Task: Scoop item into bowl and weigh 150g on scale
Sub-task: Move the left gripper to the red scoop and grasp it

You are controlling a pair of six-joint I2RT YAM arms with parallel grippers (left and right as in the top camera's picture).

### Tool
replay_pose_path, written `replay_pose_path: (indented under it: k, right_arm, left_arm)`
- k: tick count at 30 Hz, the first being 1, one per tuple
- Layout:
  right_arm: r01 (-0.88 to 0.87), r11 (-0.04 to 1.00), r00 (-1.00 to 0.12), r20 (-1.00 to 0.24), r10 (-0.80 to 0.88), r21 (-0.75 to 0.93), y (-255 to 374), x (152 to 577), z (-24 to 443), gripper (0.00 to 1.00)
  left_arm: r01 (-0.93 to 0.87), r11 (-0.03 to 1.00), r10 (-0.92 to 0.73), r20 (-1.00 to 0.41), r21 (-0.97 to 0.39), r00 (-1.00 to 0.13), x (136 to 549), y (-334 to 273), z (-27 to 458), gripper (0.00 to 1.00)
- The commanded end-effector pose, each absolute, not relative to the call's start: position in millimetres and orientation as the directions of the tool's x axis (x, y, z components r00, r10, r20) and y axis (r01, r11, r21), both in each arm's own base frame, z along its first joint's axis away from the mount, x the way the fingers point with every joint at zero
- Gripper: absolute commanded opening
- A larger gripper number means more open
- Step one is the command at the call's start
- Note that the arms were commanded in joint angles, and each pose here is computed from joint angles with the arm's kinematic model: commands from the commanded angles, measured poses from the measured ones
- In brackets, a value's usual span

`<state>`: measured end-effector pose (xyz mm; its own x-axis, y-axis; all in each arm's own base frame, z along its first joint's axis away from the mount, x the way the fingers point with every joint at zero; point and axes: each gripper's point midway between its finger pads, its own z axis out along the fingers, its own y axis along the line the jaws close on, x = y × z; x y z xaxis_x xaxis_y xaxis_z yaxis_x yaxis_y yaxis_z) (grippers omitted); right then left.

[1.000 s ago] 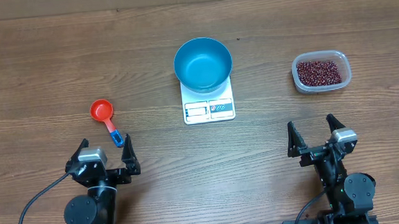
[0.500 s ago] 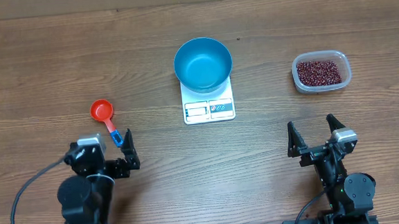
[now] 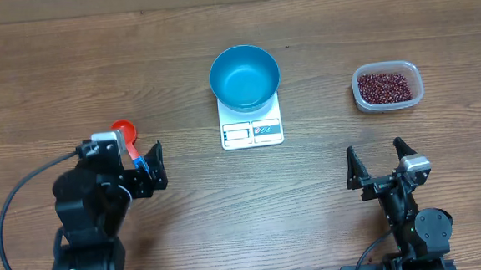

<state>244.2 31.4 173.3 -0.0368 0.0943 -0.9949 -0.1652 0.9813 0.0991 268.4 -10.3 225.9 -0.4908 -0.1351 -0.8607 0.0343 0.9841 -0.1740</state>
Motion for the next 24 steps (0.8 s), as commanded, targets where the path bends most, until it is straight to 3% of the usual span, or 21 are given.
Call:
replay_pose_path:
  k: [1, 12, 24]
  right_arm:
    - [-0.16, 0.982, -0.037, -0.994, 0.1, 0.105, 31, 245, 171, 1.0]
    - [-0.16, 0.982, -0.037, -0.994, 0.1, 0.105, 31, 245, 171, 1.0]
    - [-0.16, 0.982, -0.037, -0.994, 0.1, 0.105, 31, 245, 171, 1.0]
  left_arm:
    - [0.06, 0.984, -0.117, -0.869, -0.166, -0.481, 276, -12, 247, 0.99]
    - [0.062, 0.986, -0.092, -0.811, -0.156, -0.578, 297, -11, 263, 0.99]
    - [0.053, 0.986, -0.077, -0.711, -0.159, -0.699, 294, -11, 241, 1.0]
